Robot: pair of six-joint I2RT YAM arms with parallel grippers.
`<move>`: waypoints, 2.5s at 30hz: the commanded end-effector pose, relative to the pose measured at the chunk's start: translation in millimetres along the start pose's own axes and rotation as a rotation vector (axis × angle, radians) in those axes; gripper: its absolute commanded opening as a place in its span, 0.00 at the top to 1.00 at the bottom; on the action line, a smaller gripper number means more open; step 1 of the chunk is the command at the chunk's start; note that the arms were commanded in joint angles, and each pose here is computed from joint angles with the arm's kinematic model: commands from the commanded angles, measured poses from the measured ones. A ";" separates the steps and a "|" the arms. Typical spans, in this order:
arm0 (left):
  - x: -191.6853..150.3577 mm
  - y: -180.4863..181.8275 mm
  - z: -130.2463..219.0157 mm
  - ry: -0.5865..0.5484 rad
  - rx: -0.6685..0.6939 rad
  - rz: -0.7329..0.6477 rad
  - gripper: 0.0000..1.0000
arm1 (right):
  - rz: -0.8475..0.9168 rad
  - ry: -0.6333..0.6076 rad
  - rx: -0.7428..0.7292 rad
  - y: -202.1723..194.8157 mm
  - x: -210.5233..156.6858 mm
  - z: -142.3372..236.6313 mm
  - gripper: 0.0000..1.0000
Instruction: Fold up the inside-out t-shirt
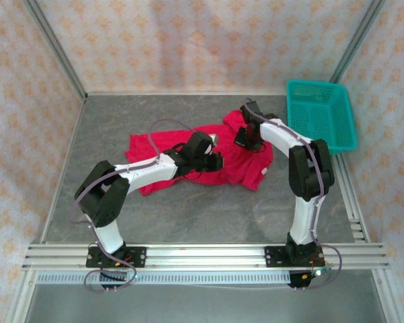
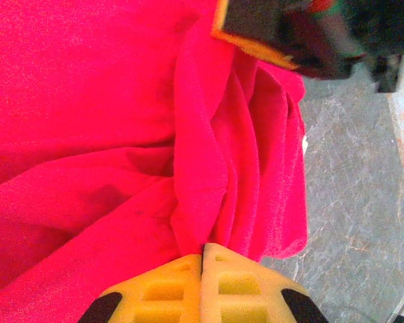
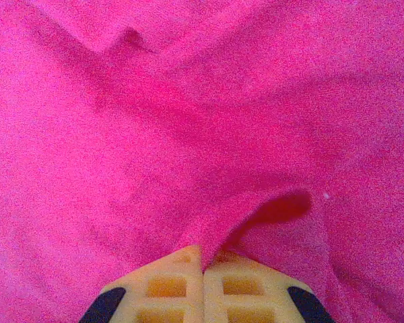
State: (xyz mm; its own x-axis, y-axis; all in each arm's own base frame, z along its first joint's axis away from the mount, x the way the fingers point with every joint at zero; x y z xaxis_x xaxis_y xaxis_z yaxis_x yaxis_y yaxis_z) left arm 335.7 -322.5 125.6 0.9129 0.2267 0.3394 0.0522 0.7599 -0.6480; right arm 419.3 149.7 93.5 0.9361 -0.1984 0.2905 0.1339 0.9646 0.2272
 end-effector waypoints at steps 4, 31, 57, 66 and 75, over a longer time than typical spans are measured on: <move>16.0 17.2 4.1 -0.030 0.108 -0.058 1.00 | 0.063 -0.132 0.088 8.2 -1.2 124.8 1.00; -17.0 -65.8 -4.4 -0.030 -0.145 -0.162 0.32 | -0.032 -0.106 0.268 20.8 -6.9 125.5 1.00; 15.6 -33.3 -38.7 -0.133 0.090 -0.120 0.83 | -0.030 -0.122 0.305 23.5 -14.2 139.4 1.00; 27.5 -63.0 35.2 -0.158 0.041 -0.148 1.00 | 0.012 -0.125 0.051 -26.3 -9.1 115.9 1.00; 4.9 -50.8 61.2 -0.132 -0.026 -0.129 1.00 | 0.024 -0.033 0.015 -39.1 -20.2 88.4 1.00</move>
State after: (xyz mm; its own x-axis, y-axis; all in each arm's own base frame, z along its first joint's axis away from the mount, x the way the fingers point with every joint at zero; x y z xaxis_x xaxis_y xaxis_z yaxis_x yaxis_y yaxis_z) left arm 319.2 -333.1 218.7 0.8184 0.2250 0.5288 0.1990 0.7523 -0.6281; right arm 366.3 126.2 170.7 0.9331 -0.1731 0.3152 0.0642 0.9426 0.3276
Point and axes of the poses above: each hand's point on the last joint's axis, 136 mm out from that joint toward the fingers, its own z axis back along the fingers, its own y axis along the line the jaws close on, x = y × z, the point moved 2 cm from there along z, back along the fingers, and after that the axes turned 11 degrees about z, right-handed, at the moved point
